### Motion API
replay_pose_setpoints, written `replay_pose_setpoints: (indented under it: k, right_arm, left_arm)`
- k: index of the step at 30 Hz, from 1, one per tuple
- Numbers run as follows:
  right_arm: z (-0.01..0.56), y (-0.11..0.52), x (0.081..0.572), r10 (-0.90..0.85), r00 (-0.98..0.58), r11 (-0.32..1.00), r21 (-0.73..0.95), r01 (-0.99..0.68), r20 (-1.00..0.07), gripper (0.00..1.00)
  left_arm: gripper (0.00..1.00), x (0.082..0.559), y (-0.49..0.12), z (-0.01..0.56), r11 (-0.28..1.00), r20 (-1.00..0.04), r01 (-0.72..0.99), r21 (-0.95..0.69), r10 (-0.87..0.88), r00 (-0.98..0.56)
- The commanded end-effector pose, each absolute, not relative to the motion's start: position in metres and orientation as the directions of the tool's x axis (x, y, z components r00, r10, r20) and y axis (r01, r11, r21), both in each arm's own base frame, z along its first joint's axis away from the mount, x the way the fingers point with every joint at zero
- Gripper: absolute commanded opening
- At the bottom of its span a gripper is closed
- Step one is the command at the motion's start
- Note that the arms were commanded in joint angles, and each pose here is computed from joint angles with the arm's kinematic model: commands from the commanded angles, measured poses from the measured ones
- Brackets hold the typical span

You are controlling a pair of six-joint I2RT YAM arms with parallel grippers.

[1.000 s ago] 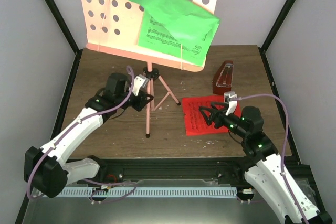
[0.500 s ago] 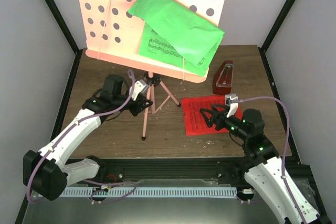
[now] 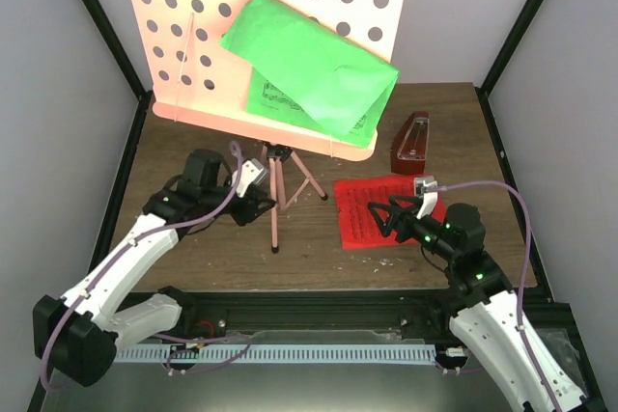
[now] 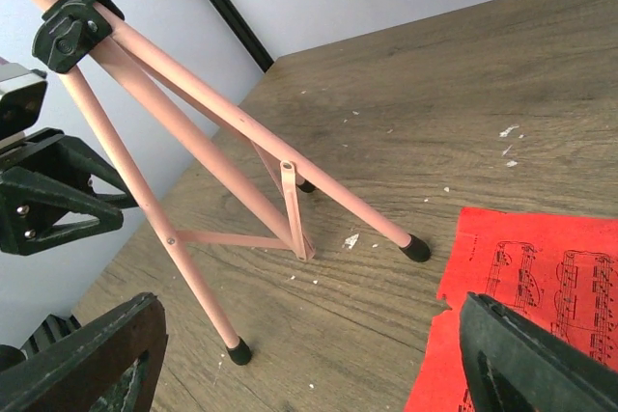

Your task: Pack up the instrument practice props

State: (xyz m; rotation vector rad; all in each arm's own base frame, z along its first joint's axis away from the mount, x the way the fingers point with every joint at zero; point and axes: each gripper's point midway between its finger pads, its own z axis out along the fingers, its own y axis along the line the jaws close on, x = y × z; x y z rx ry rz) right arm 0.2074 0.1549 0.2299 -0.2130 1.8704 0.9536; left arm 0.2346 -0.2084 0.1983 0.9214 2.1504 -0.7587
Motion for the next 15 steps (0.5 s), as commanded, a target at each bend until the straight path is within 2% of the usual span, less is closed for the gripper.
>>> replay_pose_setpoints:
  k: [1,6,10,15]
  right_arm:
    - [0.236,0.156,0.207,0.263,-0.484,0.668,0.520,-0.533,-0.834,0.84]
    - [0.261,0.155,0.205,0.223,-0.396,0.678,0.434,-0.594,-0.891,0.92]
    - [0.306,0.144,0.205,0.218,-0.253,0.721,0.330,-0.609,-0.943,0.97]
    - [0.391,0.127,0.195,0.226,0.011,0.769,0.171,-0.616,-0.974,1.00]
  left_arm:
    - [0.43,0.231,-0.204,0.205,0.599,-0.772,0.768,-0.226,0.370,-0.516]
    - [0.64,0.230,-0.195,0.228,0.647,-0.819,0.732,-0.214,0.289,-0.495]
    - [0.69,0.223,-0.184,0.258,0.684,-0.874,0.697,-0.216,0.183,-0.451]
    - [0.75,0.218,-0.159,0.288,0.768,-0.903,0.582,-0.266,0.013,-0.430]
